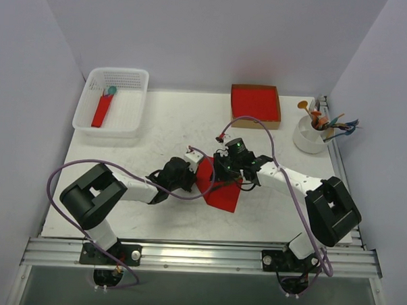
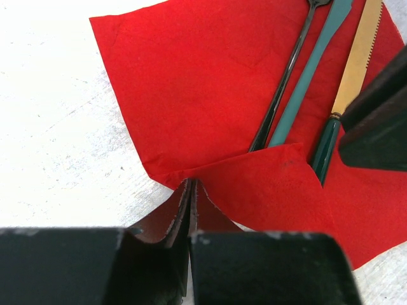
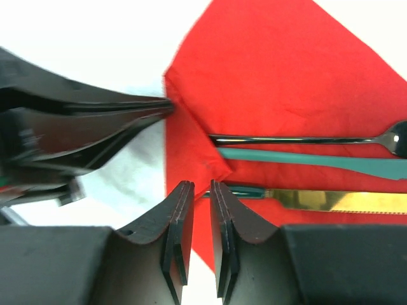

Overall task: Place the utensils on the paper napkin and roll it up
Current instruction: Roll the napkin at the center of the board.

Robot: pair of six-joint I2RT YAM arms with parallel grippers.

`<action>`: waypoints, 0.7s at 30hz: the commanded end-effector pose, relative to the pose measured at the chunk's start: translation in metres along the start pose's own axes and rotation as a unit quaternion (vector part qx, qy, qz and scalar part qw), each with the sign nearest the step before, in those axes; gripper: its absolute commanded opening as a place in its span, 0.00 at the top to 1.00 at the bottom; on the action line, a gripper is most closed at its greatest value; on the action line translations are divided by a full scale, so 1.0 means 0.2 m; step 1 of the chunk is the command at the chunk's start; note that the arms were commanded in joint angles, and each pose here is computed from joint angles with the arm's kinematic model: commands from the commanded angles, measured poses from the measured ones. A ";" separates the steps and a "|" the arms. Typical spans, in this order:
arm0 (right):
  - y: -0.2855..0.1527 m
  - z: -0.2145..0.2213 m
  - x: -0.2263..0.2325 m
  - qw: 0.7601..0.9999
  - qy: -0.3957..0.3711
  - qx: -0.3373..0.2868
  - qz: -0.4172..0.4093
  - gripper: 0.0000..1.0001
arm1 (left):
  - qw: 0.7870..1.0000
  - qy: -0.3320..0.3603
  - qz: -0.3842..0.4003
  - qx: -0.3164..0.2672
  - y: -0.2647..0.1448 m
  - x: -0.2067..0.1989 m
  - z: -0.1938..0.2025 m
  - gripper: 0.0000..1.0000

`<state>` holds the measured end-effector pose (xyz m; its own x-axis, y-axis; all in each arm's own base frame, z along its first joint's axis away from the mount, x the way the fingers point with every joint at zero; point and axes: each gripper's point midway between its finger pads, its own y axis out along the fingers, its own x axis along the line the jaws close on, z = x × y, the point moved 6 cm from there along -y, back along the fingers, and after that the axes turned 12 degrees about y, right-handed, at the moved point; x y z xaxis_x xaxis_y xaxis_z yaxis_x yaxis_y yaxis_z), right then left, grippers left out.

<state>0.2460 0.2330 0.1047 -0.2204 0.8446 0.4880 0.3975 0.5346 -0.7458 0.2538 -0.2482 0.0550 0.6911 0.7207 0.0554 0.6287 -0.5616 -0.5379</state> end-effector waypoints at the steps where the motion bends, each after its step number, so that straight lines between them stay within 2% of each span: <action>1: -0.06 -0.01 0.06 0.999 0.011 -0.006 -0.037 0.83 | 1.000 -0.001 -0.004 0.014 0.00 0.00 -0.01 0.94; 9: -0.01 0.09 0.11 0.993 0.041 0.021 -0.107 0.99 | 1.000 0.002 -0.001 0.016 0.01 -0.02 -0.02 0.95; 21: 0.10 0.17 0.13 0.986 0.061 0.053 -0.146 1.00 | 1.000 0.001 -0.001 0.021 0.02 -0.02 -0.02 0.96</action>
<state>0.2231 0.2572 0.0880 -0.1865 0.6913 0.6980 0.2656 0.7195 -0.6417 0.2543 -0.2502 0.0564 0.6879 0.7232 0.0611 0.6245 -0.5468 -0.5577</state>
